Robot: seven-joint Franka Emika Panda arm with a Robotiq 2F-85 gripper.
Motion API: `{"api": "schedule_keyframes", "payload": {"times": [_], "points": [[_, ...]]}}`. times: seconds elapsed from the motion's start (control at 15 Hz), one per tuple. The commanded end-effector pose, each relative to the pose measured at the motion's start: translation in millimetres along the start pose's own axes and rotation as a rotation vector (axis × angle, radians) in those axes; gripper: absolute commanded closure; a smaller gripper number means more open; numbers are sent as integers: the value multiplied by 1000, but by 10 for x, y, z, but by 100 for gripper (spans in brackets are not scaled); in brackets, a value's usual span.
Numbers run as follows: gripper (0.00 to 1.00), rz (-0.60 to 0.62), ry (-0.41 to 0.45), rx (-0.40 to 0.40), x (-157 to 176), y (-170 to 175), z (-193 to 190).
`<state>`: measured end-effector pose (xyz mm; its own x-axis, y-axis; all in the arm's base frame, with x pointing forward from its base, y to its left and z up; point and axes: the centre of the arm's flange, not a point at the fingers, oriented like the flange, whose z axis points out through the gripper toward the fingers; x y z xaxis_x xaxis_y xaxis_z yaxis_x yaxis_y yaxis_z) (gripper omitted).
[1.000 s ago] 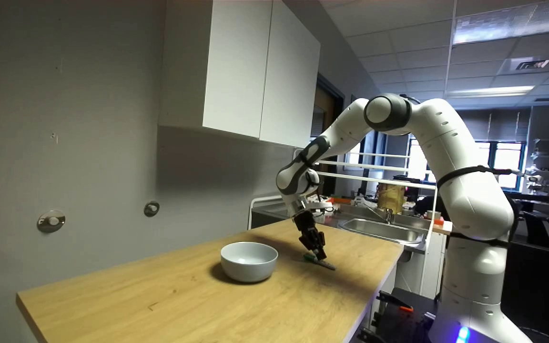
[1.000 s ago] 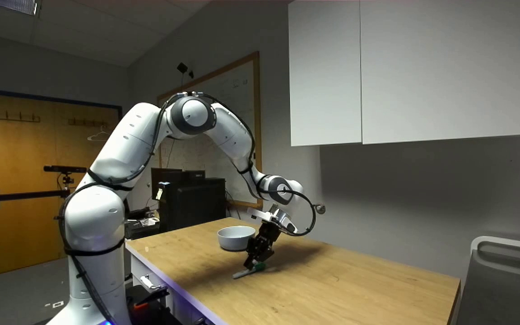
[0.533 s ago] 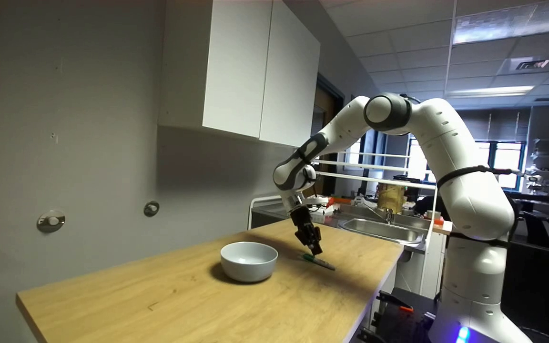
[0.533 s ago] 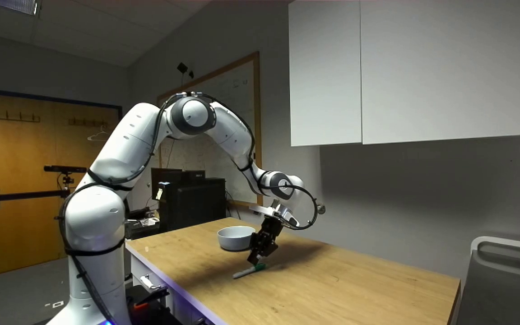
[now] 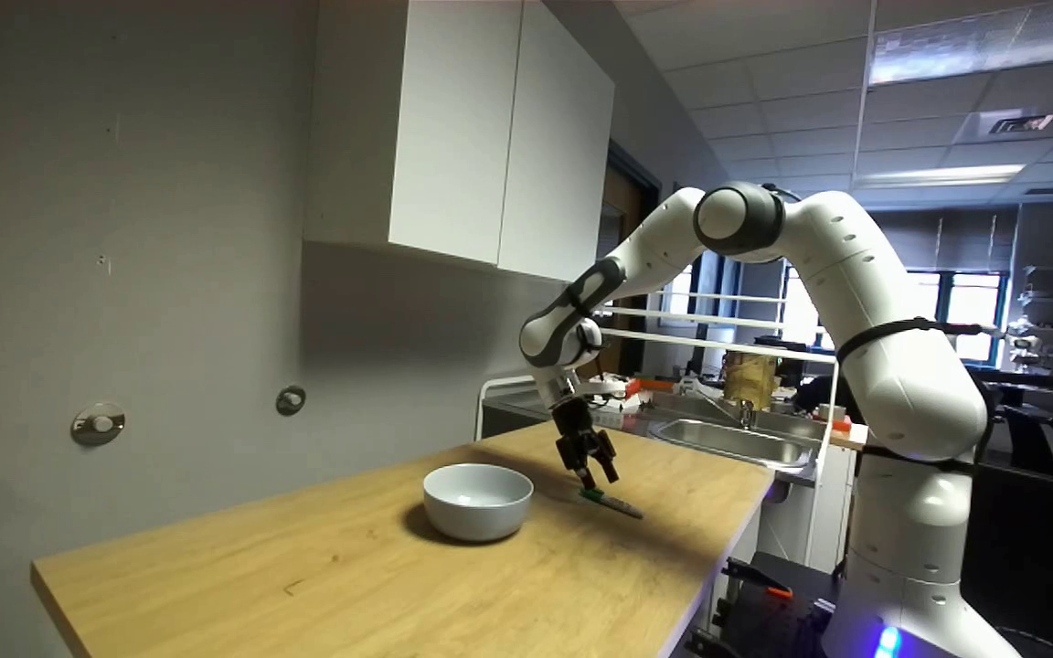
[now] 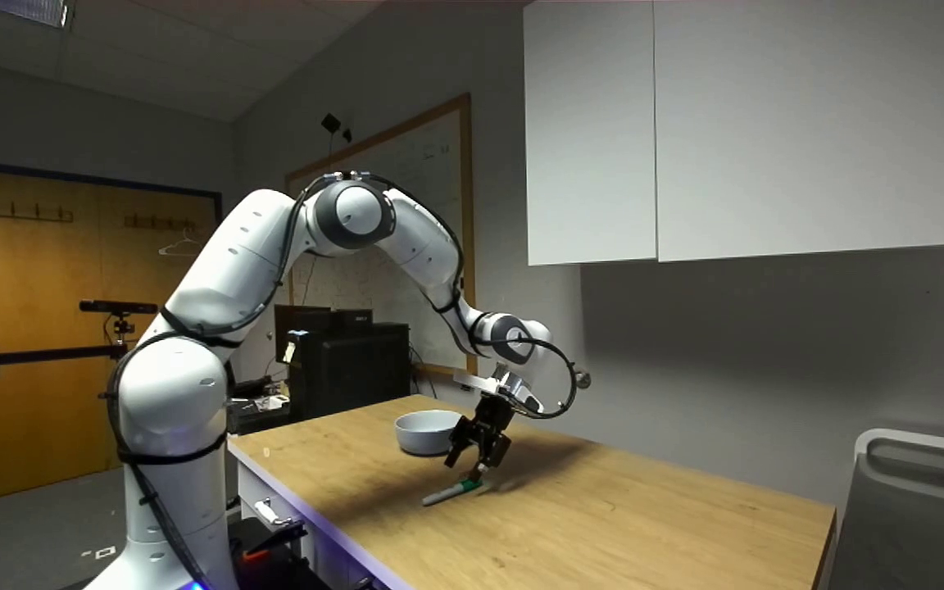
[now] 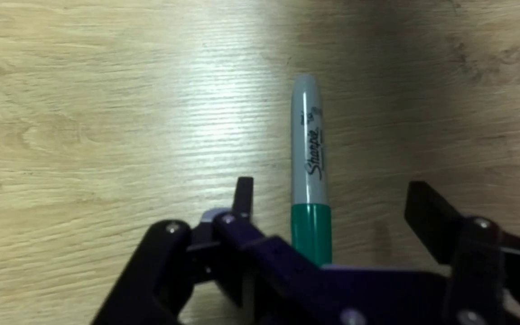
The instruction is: Put the marker in the bowl
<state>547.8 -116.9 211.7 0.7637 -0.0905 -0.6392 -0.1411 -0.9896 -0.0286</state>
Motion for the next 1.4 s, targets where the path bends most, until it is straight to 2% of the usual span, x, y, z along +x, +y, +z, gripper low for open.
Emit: {"api": "schedule_keyframes", "payload": {"times": [0.0,0.33,0.4,0.47,0.8,1.0,1.13,1.2,1.33], "points": [[0,-1,-31,26,109,18,27],[0,2,-68,37,205,60,184],[25,14,-69,30,218,61,211],[25,14,-72,29,227,60,228],[64,34,-61,33,218,67,180],[85,71,-22,61,192,56,121],[87,104,9,94,183,41,76],[84,114,24,105,180,28,49],[84,127,91,86,133,-47,-61]]}}
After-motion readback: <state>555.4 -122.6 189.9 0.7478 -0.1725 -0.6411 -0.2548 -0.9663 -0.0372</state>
